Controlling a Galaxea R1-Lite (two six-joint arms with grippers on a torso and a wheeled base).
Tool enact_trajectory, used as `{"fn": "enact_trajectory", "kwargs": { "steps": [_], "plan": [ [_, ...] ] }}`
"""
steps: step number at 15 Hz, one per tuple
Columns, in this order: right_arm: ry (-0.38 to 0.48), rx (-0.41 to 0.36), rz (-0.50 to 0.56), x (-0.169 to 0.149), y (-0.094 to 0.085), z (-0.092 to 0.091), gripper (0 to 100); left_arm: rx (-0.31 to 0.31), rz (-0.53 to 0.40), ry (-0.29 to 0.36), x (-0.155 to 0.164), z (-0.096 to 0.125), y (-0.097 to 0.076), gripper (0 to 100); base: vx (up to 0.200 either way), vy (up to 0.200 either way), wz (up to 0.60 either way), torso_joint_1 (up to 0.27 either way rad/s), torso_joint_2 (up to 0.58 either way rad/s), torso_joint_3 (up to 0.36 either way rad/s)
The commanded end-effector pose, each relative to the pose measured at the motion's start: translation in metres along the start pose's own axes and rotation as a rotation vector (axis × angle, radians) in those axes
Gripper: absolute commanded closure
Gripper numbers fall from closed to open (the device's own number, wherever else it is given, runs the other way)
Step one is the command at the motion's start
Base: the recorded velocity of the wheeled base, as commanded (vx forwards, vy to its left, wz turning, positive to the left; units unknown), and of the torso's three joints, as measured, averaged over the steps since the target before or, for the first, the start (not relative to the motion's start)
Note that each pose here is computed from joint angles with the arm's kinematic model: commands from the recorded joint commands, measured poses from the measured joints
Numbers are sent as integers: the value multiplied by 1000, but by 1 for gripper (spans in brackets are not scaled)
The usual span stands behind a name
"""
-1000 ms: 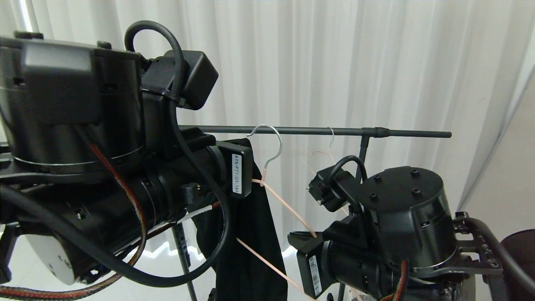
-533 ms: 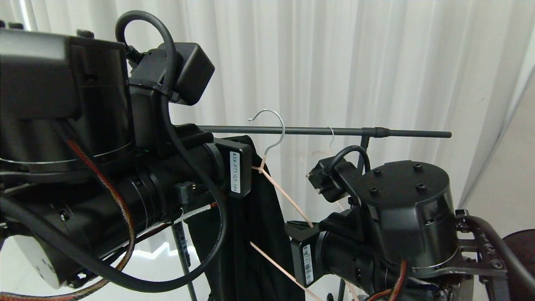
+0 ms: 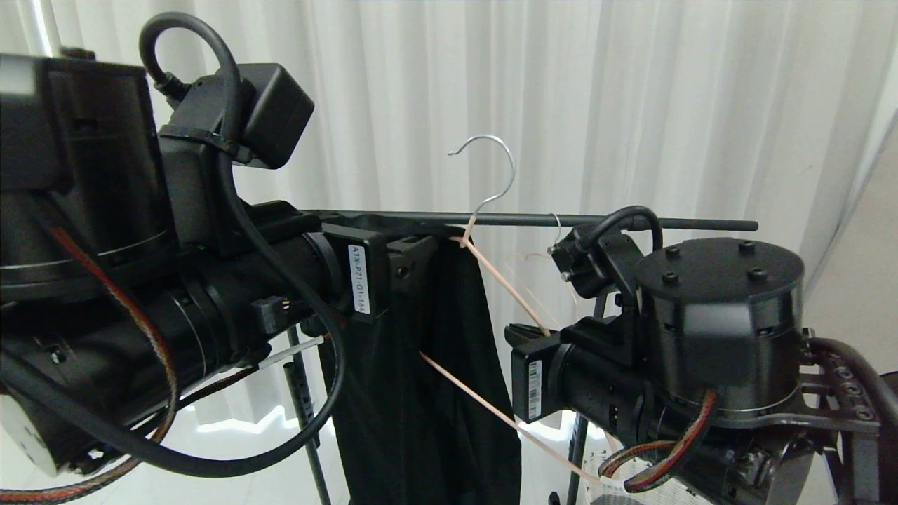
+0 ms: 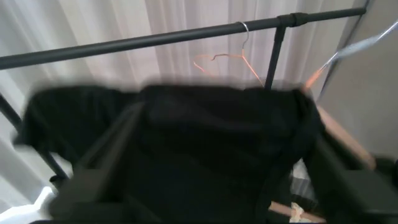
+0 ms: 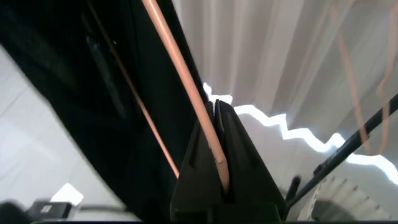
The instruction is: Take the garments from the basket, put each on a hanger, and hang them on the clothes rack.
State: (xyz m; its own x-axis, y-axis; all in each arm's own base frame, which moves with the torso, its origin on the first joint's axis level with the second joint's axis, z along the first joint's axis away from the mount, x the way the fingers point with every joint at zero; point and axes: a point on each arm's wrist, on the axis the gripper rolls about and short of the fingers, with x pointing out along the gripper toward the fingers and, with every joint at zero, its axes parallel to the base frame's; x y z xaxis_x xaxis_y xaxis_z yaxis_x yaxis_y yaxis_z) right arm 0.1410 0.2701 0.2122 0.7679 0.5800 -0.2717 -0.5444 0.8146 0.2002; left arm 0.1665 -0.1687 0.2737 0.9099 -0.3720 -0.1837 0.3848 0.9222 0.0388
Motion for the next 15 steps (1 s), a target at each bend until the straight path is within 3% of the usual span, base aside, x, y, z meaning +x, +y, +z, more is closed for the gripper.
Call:
{"fn": "enact_trajectory", "kwargs": {
  "steps": [1,8,11,14,15],
  "plan": [
    [-21,-6,-7,-2,-2,4,100,-2,0,-4,-7,-2,3,0,0,0,0,0,0,0],
    [-108,-75,-38,-1,-9,17,100,19,-25,6,-23,-13,6,0,0,0,0,0,0,0],
    [-81,-166,-60,-16,-27,8,100,72,-95,-16,-49,-22,25,0,0,0,0,0,0,0],
    [-30,-228,35,-49,-43,-10,100,244,-189,-50,-58,-30,68,0,0,0,0,0,0,0],
    [-19,-249,78,-58,-46,-15,100,290,-236,-60,-58,-31,75,0,0,0,0,0,0,0]
  ]
}}
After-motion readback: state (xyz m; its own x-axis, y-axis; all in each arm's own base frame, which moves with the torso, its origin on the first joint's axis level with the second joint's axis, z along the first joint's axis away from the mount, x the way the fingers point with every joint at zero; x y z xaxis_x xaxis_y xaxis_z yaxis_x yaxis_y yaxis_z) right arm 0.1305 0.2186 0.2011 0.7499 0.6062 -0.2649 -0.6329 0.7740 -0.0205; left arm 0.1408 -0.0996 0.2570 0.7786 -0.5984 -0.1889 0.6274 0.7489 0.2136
